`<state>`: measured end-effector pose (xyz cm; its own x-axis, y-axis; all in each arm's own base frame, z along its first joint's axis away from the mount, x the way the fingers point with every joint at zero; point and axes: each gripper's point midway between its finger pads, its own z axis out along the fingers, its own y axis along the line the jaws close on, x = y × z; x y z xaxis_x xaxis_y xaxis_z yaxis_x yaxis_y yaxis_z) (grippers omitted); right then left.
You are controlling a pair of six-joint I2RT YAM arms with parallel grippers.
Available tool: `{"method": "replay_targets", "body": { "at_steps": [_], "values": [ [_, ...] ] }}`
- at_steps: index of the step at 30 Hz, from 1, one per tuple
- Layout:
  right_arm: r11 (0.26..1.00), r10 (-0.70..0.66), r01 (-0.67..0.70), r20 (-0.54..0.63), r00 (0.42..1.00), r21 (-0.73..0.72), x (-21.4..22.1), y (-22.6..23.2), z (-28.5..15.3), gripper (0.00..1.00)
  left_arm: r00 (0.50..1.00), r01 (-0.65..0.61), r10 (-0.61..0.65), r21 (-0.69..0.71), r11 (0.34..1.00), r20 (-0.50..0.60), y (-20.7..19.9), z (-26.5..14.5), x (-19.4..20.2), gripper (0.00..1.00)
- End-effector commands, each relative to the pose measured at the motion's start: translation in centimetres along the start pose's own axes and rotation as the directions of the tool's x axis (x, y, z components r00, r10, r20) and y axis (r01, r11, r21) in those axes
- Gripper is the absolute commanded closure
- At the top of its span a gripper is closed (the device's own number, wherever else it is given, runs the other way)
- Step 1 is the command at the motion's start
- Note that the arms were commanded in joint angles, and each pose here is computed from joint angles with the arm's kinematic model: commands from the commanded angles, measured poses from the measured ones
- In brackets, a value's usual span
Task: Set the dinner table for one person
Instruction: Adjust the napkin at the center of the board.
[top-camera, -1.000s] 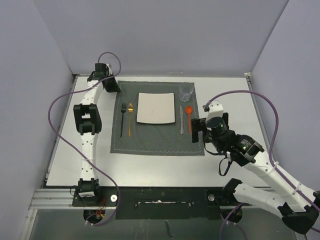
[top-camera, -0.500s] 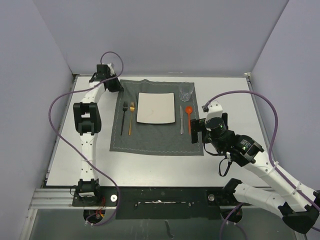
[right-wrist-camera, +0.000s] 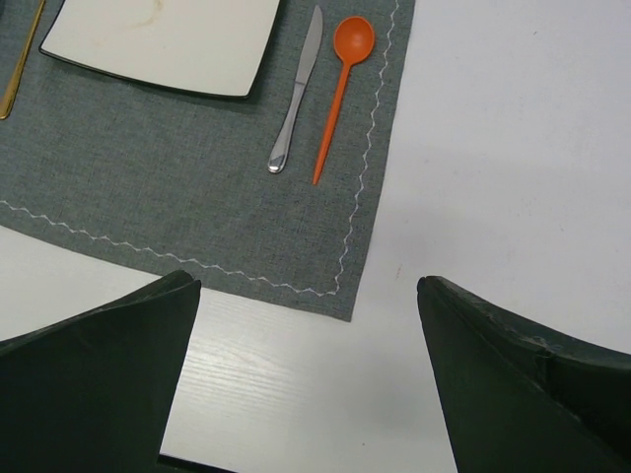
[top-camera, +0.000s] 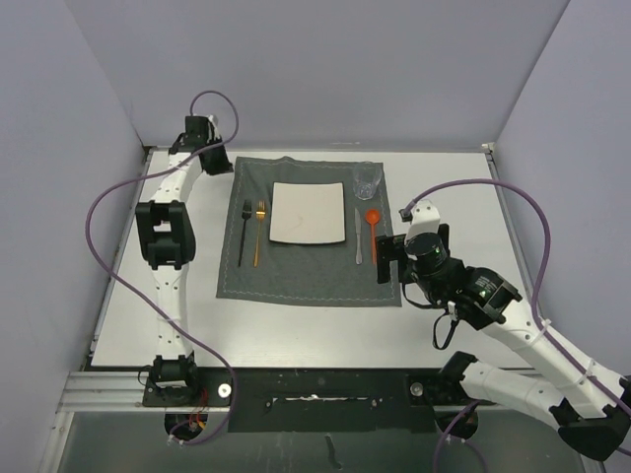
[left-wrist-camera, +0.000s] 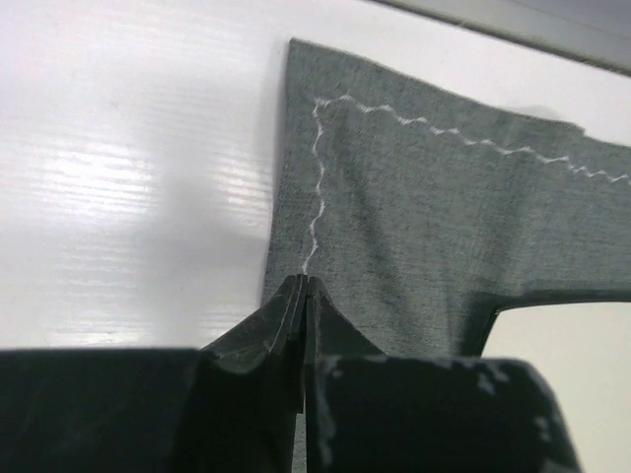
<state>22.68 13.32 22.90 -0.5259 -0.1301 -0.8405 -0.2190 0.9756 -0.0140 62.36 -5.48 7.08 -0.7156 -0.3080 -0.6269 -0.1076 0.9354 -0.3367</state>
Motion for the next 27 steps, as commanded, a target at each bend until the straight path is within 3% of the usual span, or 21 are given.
{"method": "replay_targets", "body": {
  "at_steps": [1, 16, 27],
  "values": [
    [0.999, 0.044, -0.043, 0.056, 0.997, -0.02, -1.5, 0.3, -0.7, 0.02, 1.0, 0.004, -0.005, 0.059, 0.998, 0.019, -2.2, -1.4, -2.8, 1.0],
    [0.999, 0.047, -0.046, 0.046, 0.998, -0.025, -1.2, 0.6, -1.1, 0.02, 0.983, 0.052, -0.057, -0.037, 0.998, -0.176, 1.0, 2.0, 4.1, 1.0],
    [0.999, 0.043, -0.042, 0.047, 0.998, -0.022, -1.2, 0.7, -1.0, 0.02, 0.975, 0.062, -0.081, -0.1, 0.993, -0.206, 2.4, 2.1, 5.7, 1.0]
  ]
}}
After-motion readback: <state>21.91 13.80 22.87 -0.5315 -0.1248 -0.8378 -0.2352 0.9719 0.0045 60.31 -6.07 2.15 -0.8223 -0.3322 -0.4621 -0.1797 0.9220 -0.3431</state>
